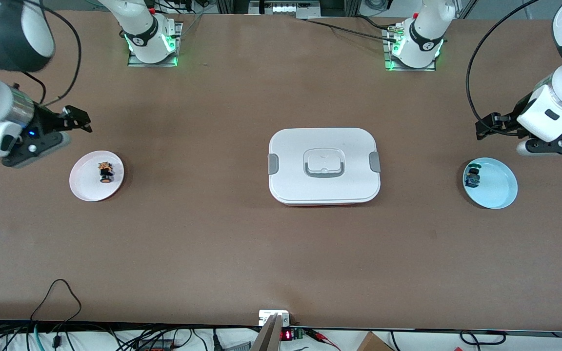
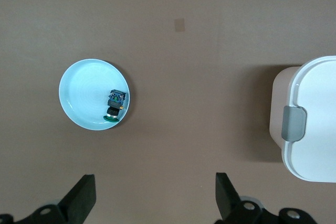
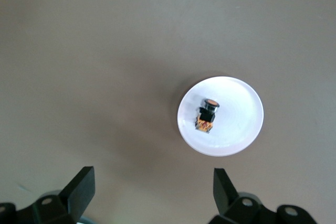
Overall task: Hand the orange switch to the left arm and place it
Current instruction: 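Move the right gripper down over the orange switch on the white plate, then lower the right gripper and close it on the orange switch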
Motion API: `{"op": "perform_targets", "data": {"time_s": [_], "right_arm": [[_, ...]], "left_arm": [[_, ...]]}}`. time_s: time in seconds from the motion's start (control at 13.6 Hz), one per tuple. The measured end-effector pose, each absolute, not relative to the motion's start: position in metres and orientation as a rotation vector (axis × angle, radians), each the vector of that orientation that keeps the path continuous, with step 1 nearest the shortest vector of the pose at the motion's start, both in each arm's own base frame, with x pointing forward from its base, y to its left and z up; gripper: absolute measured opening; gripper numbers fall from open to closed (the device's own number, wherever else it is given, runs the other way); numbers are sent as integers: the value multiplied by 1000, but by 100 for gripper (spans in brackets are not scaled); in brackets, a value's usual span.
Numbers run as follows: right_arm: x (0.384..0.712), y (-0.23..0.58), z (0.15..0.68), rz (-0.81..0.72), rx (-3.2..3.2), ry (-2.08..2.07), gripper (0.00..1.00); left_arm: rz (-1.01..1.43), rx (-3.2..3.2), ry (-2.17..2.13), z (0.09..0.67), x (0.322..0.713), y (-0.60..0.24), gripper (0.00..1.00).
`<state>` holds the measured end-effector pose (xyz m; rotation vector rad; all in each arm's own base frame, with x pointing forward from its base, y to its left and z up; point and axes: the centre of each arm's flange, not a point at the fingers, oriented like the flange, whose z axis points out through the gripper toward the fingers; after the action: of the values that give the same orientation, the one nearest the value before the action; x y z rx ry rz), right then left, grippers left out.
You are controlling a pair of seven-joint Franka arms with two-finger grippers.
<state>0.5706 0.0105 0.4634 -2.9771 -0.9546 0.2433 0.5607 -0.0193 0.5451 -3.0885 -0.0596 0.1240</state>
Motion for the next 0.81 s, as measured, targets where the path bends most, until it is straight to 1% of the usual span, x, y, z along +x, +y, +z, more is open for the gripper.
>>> {"op": "perform_targets", "data": {"time_s": [0.37,0.59,0.81], "right_arm": [[573,-32,366,243,-2678,-1576,100],[584,-55,328,212,-2482,-1863,100],[590,-59,300,160,-2321,-2073,100]], "left_arm": [[124,-3089,-60,545,561,-19,100],[126,-3088,-61,545,561,-19,100],[135,-3088,-61,545,560,-19,100]]}}
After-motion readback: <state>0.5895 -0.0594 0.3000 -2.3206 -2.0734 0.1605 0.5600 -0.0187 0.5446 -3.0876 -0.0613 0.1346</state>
